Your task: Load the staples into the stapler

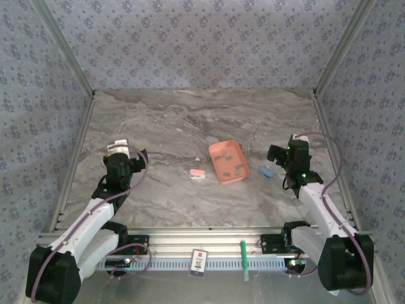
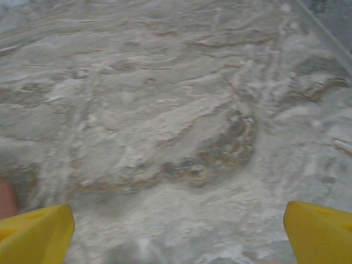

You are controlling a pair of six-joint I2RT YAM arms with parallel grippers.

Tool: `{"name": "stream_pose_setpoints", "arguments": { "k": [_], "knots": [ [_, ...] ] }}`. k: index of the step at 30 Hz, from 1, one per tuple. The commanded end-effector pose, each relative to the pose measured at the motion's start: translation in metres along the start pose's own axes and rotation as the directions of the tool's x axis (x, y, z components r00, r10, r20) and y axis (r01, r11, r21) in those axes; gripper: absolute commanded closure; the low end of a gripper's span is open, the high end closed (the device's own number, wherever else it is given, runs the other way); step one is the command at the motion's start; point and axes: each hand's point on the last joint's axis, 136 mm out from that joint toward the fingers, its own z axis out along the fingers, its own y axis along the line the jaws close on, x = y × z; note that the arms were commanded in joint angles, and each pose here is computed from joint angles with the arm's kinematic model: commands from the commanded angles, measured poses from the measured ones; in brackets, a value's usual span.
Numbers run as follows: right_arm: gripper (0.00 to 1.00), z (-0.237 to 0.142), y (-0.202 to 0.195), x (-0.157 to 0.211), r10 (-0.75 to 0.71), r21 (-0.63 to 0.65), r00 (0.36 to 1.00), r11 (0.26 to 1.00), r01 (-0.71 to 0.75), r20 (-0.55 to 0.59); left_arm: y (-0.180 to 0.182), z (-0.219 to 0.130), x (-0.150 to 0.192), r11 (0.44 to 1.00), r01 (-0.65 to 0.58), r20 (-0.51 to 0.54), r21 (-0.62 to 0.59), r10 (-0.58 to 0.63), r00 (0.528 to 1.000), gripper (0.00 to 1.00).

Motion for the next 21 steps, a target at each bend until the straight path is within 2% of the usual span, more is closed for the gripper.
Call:
{"name": "stream_pose_setpoints", "arguments": {
  "k": [1,3,7,9,13,15,16,18,19,20,21],
  "knots": [
    [0.0,0.002,-0.004,-0.014,-0.026,-0.029,0.991,0.999,0.03,0.128,0.022,-0.001,-0.027,0.995,0.018,0.159,-0.096,-0.003,0.987,0.0],
    [0.0,0.006,-0.007,-0.009,-0.034,-0.034,0.987,0.999,0.04,0.155,0.032,0.004,-0.022,0.989,0.005,0.164,-0.145,0.019,0.986,0.0],
    [0.0,0.015,-0.007,-0.003,-0.045,-0.053,0.979,0.997,0.056,0.2,0.037,0.022,0.001,0.987,-0.062,0.092,-0.152,0.076,0.993,0.0],
    [0.0,0.023,-0.006,-0.001,-0.056,-0.06,0.975,0.996,0.07,0.215,0.041,0.031,0.007,0.986,-0.069,0.113,-0.154,0.087,0.99,0.0],
    [0.0,0.041,-0.001,0.0,-0.091,-0.071,0.977,0.992,0.106,0.191,0.036,0.048,0.003,0.993,-0.084,0.127,-0.081,0.094,0.987,0.0],
    [0.0,0.048,0.004,-0.008,-0.093,-0.087,0.968,0.989,0.116,0.232,0.038,0.058,-0.002,0.995,-0.076,0.151,-0.069,0.085,0.985,0.0],
    [0.0,0.051,0.006,-0.011,-0.092,-0.092,0.965,0.989,0.117,0.245,0.039,0.064,-0.001,0.997,-0.055,0.121,-0.063,0.062,0.991,0.0],
    [0.0,0.062,0.002,-0.014,-0.11,-0.056,0.974,0.991,0.124,0.2,0.03,0.081,0.01,0.999,-0.049,0.083,0.007,0.048,0.995,0.0],
    [0.0,0.067,0.003,-0.017,-0.123,-0.057,0.971,0.989,0.138,0.204,0.024,0.091,0.02,0.997,-0.064,0.098,0.038,0.061,0.993,0.0],
    [0.0,0.069,0.003,-0.019,-0.143,-0.053,0.967,0.986,0.157,0.21,0.022,0.1,0.015,0.997,-0.061,0.143,0.053,0.052,0.988,0.0],
    [0.0,0.069,0.004,-0.023,-0.156,-0.053,0.956,0.983,0.174,0.247,0.021,0.103,0.023,0.996,-0.056,0.05,0.065,0.052,0.997,0.0]
  ]
}}
